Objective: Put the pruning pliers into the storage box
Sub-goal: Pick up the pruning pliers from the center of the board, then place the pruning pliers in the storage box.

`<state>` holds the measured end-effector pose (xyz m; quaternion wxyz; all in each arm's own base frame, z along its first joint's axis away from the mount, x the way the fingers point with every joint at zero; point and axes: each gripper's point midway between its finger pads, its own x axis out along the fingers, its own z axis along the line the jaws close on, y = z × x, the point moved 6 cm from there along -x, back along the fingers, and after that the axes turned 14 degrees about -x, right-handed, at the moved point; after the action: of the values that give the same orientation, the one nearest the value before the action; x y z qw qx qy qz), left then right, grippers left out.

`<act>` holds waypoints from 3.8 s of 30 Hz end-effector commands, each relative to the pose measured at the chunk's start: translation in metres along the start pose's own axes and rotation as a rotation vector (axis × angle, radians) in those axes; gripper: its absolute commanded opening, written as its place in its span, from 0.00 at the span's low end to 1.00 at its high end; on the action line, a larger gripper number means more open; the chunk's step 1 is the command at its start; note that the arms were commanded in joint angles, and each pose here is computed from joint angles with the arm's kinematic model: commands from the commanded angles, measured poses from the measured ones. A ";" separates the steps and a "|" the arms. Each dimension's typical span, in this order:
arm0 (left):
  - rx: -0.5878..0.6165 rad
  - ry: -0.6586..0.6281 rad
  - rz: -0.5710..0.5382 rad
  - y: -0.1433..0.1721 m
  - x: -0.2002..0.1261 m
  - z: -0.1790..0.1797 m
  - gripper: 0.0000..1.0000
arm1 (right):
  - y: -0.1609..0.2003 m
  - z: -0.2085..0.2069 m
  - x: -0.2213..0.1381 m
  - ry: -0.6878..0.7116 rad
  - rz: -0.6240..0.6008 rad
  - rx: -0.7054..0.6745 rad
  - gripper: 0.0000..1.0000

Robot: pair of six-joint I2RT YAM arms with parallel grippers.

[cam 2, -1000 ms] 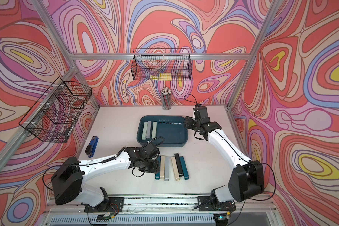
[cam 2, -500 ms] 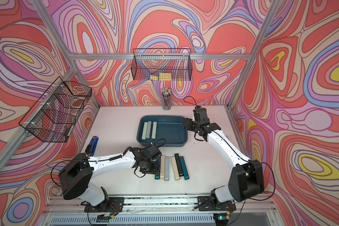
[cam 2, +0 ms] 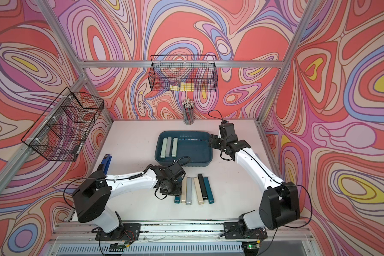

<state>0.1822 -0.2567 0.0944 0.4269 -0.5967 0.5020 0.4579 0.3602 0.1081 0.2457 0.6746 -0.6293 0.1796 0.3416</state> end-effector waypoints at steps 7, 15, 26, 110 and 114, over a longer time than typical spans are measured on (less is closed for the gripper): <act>0.000 -0.113 -0.047 -0.011 0.002 0.000 0.55 | 0.001 0.000 -0.008 0.011 -0.020 -0.013 0.69; -0.002 -0.134 -0.061 -0.016 0.004 -0.003 0.54 | 0.001 0.001 -0.008 0.002 -0.021 -0.013 0.69; -0.002 -0.201 -0.087 -0.021 0.013 0.001 0.50 | 0.003 0.001 -0.008 0.000 -0.021 -0.010 0.69; -0.124 -0.199 -0.418 -0.286 0.019 -0.044 0.22 | 0.027 0.003 -0.030 -0.040 0.008 0.020 0.67; -0.123 -0.195 -0.418 -0.286 0.019 -0.043 0.22 | 0.026 0.003 -0.026 -0.041 0.011 0.025 0.67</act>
<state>0.4689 -0.2720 0.1046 0.5177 -0.6662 0.3115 0.4372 0.3214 0.1006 0.2491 0.6822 -0.6168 0.1744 0.3517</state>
